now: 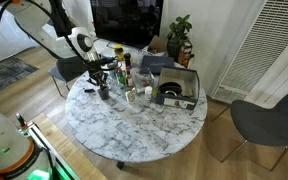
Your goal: Use the clear measuring cup to remove some contents from the clear cup.
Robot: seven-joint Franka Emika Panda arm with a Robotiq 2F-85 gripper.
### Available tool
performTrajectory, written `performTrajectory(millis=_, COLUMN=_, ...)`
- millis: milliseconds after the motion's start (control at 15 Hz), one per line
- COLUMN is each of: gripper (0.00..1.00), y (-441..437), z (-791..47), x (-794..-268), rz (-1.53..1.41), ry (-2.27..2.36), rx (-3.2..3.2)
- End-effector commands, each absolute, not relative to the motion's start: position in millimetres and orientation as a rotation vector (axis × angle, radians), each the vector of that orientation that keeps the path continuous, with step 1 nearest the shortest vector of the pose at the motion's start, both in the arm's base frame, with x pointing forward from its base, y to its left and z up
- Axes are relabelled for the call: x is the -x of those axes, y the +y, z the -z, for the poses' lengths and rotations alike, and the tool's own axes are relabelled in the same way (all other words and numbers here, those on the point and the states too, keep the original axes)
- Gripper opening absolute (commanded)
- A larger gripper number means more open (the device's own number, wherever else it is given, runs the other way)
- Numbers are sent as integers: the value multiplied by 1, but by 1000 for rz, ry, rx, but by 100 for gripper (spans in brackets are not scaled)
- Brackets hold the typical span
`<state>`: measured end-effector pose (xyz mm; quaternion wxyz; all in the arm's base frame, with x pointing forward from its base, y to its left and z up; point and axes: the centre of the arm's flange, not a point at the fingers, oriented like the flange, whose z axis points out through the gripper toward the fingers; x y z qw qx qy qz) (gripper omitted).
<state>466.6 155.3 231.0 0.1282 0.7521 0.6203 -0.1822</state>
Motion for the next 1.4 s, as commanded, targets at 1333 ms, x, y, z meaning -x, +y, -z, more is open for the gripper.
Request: performTrajectory(millis=1333, gripper=1, y=177, z=-185, x=-550, rz=1199, ry=1563, rx=-2472)
